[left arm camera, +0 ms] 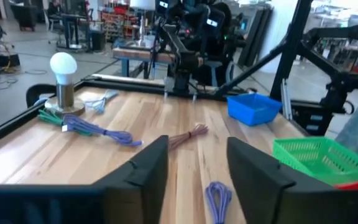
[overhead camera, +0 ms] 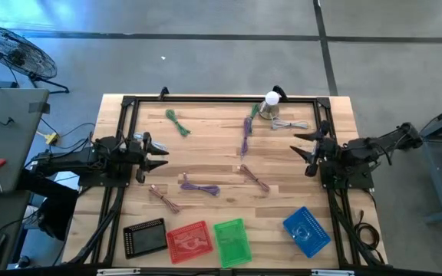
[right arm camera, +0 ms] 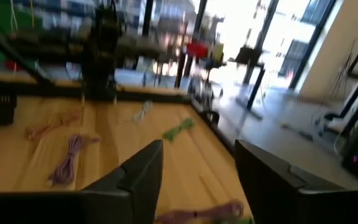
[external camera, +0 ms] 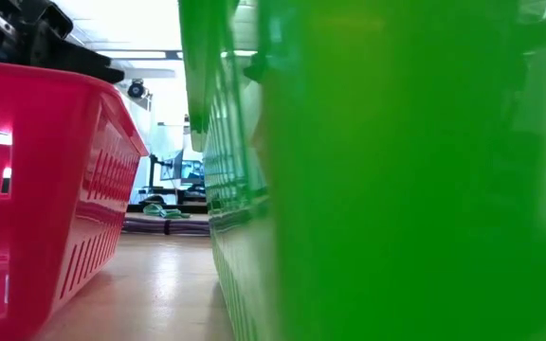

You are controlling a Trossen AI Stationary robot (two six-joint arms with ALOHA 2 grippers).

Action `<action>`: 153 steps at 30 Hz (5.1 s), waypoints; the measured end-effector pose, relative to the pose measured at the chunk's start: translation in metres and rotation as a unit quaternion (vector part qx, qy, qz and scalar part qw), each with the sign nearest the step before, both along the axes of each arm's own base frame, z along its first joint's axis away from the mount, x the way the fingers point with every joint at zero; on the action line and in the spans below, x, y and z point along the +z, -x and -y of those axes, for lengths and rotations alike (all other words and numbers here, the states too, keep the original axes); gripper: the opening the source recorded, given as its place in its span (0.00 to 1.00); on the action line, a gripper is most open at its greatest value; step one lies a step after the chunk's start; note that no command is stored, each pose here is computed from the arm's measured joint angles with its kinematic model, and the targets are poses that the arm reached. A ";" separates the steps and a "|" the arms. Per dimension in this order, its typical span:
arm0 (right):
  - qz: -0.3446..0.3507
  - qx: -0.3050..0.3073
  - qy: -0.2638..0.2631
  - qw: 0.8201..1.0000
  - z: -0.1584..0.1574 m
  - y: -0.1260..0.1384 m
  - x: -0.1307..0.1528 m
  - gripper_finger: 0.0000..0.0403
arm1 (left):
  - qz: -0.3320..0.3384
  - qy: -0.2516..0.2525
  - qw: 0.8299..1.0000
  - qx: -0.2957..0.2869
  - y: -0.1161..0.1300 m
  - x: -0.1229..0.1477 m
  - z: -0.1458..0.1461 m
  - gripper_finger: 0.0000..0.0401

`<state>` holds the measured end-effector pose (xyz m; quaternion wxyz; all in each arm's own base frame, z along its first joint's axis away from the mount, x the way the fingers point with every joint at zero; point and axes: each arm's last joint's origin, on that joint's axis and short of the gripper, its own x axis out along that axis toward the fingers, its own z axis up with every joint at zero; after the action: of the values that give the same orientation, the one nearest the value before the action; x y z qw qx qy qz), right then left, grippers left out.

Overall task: Pick & Place USB Port
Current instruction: Put the pink USB charger into the red bin

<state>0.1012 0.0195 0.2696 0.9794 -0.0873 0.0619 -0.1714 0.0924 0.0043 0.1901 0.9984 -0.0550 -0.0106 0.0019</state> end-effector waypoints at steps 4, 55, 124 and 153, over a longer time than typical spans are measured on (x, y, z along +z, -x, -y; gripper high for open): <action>-0.071 -0.005 -0.030 0.997 -0.006 -0.013 0.020 0.49 | 0.017 0.001 1.000 -0.002 0.000 0.003 0.000 0.46; -0.477 -0.068 -0.269 0.834 -0.013 -0.197 -0.138 0.05 | 0.025 0.034 0.999 -0.006 0.000 0.005 0.000 0.47; -0.067 0.202 -0.040 0.976 -0.056 -0.204 0.005 0.46 | -0.094 -0.037 0.993 -0.067 -0.162 0.087 0.060 0.05; -0.058 0.258 -0.060 0.963 -0.111 -0.182 0.009 0.48 | -0.462 0.093 0.882 0.021 -0.154 0.070 0.265 0.04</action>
<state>0.2833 0.1301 0.2789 0.9886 -0.0507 0.1038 0.0964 0.2469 -0.2609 0.2601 0.8799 -0.1401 0.4513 0.0496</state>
